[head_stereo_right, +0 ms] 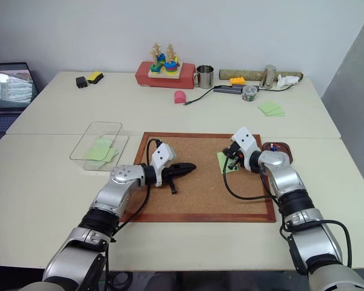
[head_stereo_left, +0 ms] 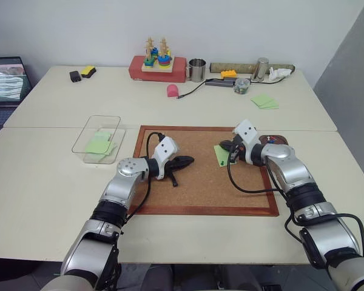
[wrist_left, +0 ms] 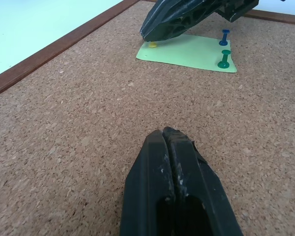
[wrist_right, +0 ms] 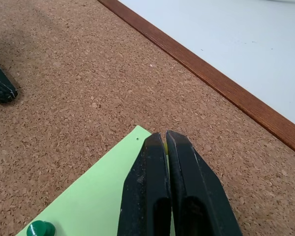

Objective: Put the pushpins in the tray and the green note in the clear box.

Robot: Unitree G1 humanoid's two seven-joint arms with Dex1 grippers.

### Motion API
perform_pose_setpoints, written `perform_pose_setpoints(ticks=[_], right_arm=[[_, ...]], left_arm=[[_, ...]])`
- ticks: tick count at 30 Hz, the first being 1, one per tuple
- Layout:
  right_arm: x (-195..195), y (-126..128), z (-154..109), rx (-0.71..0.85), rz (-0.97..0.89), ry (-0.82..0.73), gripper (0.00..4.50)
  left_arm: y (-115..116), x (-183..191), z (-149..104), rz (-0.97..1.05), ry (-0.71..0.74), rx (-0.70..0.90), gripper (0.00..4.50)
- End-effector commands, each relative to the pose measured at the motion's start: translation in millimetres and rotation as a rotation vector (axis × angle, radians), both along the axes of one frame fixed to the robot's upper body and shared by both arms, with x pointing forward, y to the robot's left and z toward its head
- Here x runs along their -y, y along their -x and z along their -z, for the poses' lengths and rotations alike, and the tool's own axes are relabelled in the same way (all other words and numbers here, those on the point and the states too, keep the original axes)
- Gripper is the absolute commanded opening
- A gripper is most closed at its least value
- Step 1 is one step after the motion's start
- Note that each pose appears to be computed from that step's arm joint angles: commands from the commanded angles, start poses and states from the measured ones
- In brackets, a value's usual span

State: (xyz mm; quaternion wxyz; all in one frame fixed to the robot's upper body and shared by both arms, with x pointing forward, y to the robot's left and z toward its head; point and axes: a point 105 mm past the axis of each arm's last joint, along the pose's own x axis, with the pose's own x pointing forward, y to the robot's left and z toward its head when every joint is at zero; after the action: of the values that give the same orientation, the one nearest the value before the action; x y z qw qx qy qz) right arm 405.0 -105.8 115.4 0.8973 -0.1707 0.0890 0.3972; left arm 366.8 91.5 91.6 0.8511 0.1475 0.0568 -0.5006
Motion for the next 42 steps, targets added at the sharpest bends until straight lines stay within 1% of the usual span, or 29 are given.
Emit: perform_pose_setpoints(ticks=[1,8,21,27,32,35,39,42], right_arm=[[-8,0,-30,0.098,-0.036,-0.05,0.01],[-12,4,-46,0.128,-0.058,-0.093,0.01],[-12,18,-60,0.139,-0.081,-0.134,0.01],[-2,25,-75,0.148,-0.076,-0.17,0.01],[8,31,-81,0.146,-0.064,-0.179,0.01],[23,32,-82,0.158,-0.015,-0.153,0.01],[66,30,-67,0.185,0.125,0.051,0.01],[91,31,-57,0.189,0.214,0.155,0.01]], left_arm=[[2,-2,8,-0.012,-0.028,-0.016,0.0],[4,1,13,-0.001,-0.041,-0.031,0.0],[8,2,17,0.009,-0.049,-0.046,0.0],[8,3,17,0.007,-0.045,-0.049,0.0],[6,4,17,0.005,-0.044,-0.047,0.0],[5,4,17,0.005,-0.043,-0.045,0.0],[6,4,17,0.008,-0.042,-0.044,0.0],[6,5,17,0.013,-0.041,-0.043,0.0]])
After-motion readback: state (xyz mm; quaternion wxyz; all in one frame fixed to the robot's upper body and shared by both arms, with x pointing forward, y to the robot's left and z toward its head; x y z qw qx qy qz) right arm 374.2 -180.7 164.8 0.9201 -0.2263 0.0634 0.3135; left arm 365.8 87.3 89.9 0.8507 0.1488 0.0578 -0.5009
